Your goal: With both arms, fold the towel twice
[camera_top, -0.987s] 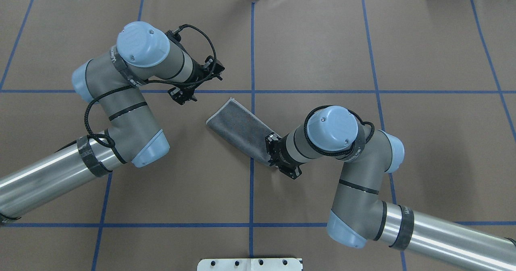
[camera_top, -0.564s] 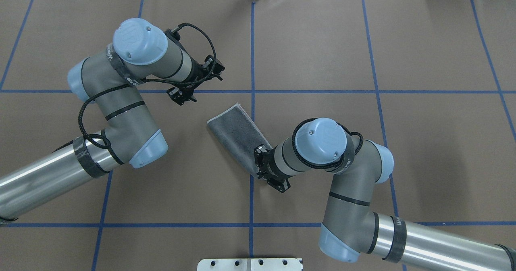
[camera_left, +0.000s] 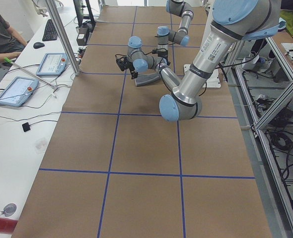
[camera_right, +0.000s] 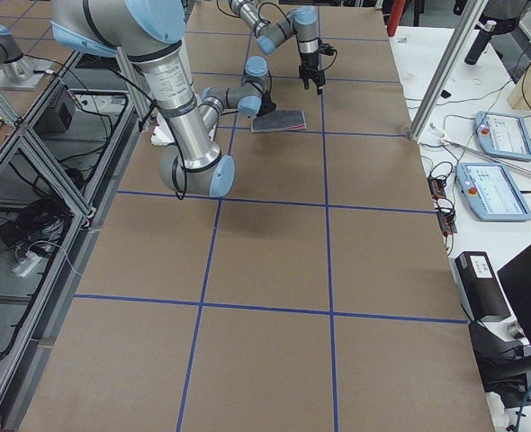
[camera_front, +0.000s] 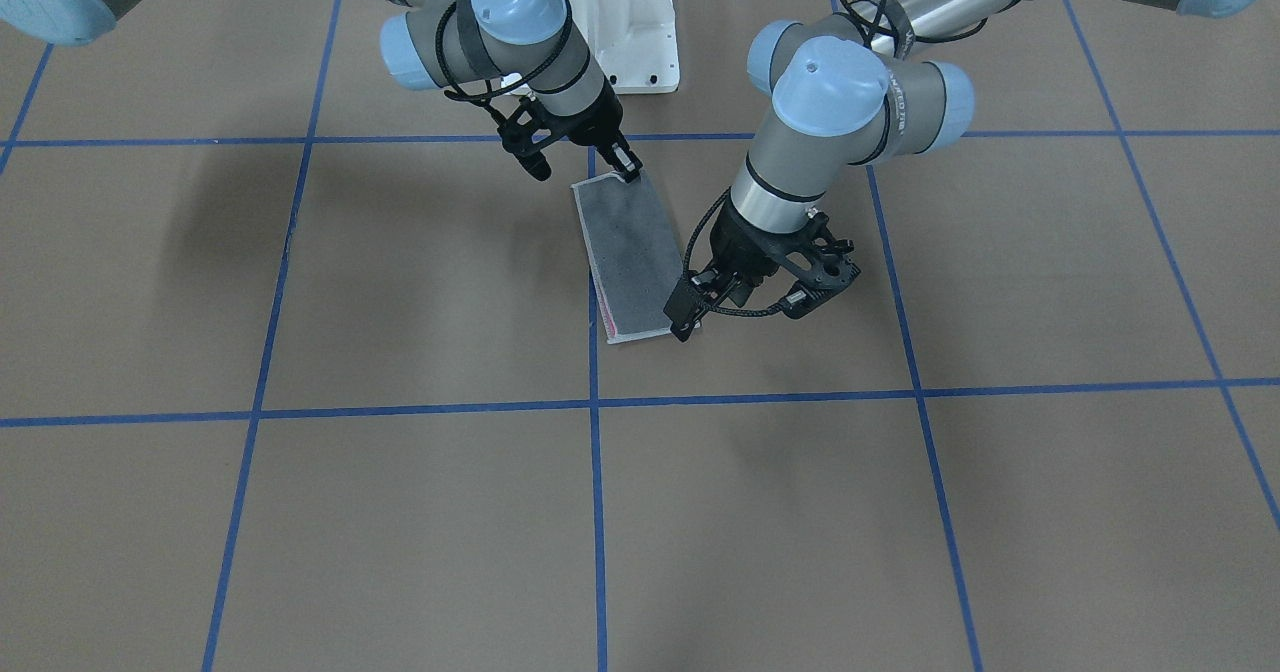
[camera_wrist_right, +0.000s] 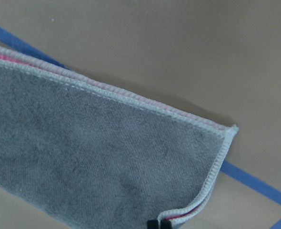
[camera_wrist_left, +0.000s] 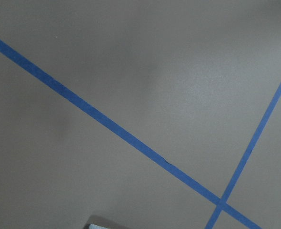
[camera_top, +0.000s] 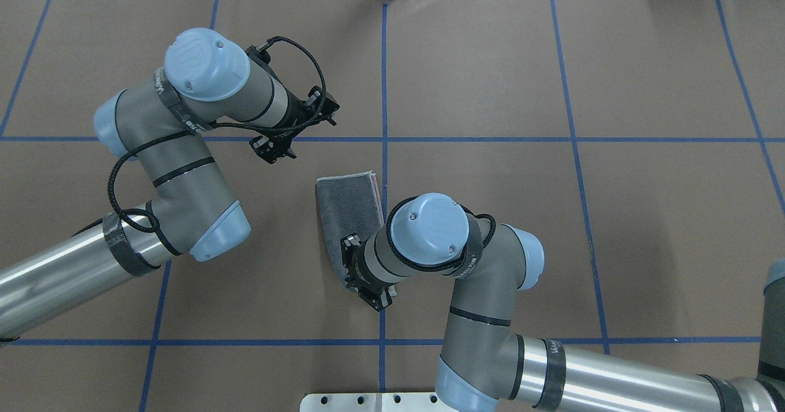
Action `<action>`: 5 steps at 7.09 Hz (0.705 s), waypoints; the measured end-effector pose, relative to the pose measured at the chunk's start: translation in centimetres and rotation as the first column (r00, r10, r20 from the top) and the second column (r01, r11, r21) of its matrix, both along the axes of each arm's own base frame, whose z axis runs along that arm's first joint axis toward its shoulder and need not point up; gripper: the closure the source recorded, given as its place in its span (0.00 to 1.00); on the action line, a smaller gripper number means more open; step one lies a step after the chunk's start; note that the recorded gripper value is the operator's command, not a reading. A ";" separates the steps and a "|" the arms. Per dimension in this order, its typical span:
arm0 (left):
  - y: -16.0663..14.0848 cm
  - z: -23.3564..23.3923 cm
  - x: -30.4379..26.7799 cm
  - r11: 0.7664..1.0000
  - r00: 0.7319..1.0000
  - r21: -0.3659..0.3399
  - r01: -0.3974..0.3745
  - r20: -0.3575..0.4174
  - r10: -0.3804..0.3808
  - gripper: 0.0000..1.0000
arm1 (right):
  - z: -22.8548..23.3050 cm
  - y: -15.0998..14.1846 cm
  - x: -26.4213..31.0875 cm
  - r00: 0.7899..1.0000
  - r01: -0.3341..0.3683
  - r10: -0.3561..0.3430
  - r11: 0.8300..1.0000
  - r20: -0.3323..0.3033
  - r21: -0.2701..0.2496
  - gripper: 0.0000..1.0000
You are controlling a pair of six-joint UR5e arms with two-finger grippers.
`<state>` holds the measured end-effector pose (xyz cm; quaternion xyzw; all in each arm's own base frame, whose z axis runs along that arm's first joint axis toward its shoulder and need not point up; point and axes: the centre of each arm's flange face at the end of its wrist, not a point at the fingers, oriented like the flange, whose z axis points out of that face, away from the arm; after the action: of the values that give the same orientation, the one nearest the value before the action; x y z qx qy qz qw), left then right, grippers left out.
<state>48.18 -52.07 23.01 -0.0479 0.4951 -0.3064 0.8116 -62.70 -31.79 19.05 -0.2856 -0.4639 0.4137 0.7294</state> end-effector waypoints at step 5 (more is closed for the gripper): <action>1.1 0.8 -0.3 1.000 1.000 -0.005 -0.007 -0.001 0.007 0.00 | -0.1 -0.6 0.9 1.000 0.006 -0.006 1.000 0.014 0.019 0.00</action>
<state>47.83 -51.00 23.84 -0.0516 0.4946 -0.3045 0.8124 -61.78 -32.42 18.99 -0.2830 -0.4720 0.4051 0.7301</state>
